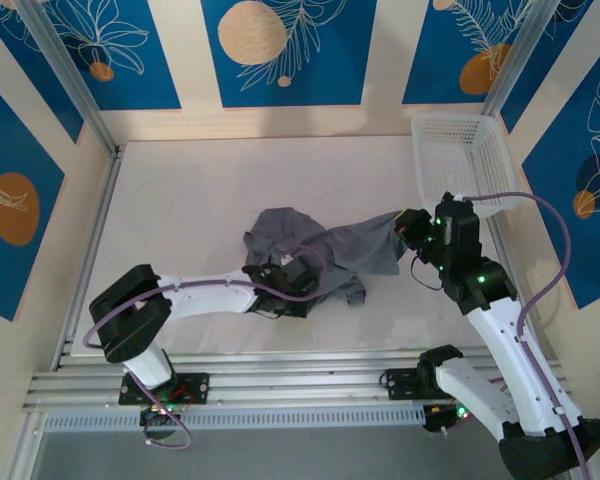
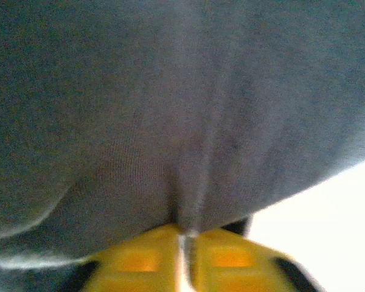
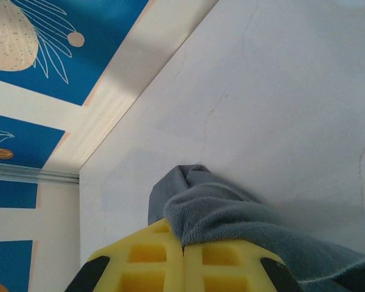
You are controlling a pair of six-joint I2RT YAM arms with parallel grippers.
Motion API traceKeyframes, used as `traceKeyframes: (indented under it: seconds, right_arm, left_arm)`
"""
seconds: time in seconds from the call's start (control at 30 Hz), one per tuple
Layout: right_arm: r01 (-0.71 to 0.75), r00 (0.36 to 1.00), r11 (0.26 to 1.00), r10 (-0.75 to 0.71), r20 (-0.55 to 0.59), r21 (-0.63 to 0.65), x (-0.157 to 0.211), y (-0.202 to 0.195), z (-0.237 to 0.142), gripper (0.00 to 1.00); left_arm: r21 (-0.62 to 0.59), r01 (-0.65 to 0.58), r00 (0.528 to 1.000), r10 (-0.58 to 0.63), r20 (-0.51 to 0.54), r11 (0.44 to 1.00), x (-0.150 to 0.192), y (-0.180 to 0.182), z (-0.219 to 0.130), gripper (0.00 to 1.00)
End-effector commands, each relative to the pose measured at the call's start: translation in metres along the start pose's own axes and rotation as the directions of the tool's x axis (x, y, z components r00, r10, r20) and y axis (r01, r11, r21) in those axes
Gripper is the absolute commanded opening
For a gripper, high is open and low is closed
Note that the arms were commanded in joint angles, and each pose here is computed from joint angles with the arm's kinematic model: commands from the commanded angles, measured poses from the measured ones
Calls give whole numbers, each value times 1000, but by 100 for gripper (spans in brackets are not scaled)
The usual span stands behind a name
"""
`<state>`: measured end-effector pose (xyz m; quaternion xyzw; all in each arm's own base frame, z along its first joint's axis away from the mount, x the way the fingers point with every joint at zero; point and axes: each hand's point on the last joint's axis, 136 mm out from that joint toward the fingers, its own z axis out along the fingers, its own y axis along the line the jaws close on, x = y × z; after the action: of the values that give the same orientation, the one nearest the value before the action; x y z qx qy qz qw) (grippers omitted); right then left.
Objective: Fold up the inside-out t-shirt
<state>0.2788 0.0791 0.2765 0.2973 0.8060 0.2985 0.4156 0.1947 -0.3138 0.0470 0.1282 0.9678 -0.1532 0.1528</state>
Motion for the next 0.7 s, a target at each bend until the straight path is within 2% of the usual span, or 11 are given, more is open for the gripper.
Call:
traceKeyframes:
  seconds: [0.0,0.1,0.17,0.23,0.3,0.37,0.4,0.47,0.57,0.67]
  right_arm:
    - [31,995,999,-32,100,13,-26,9,-13,0]
    - [82,959,995,-94,267,58,-73,21,-44,0]
    - [102,895,988,-144,422,120,-114,26,-82,0]
    - [85,808,985,-157,568,152,-145,31,-129,0]
    - [96,752,987,-155,641,126,-156,40,-159,0]
    - [116,751,990,-140,645,80,-152,46,-168,0]
    - [134,775,990,-133,617,45,-145,49,-162,0]
    - [146,837,989,-124,532,1,-126,47,-136,0]
    - [93,926,995,-94,364,19,-91,21,-83,0]
    - [35,977,997,-50,208,76,-54,-13,-36,0]
  left_arm:
    - [-43,-7,996,11,91,999,-30,12,-41,0]
    - [-80,-18,981,33,192,997,-69,41,-100,0]
    - [-134,-5,951,46,307,991,-99,74,-161,0]
    - [-205,23,883,76,463,978,-122,108,-237,0]
    - [-237,59,799,96,593,970,-132,128,-297,0]
    - [-245,90,745,98,659,965,-134,139,-328,0]
    - [-246,95,740,97,666,965,-134,142,-330,0]
    - [-235,102,767,74,637,967,-133,144,-311,0]
    - [-214,130,831,11,556,968,-123,153,-250,0]
    - [-211,183,879,-64,472,960,-107,169,-194,3]
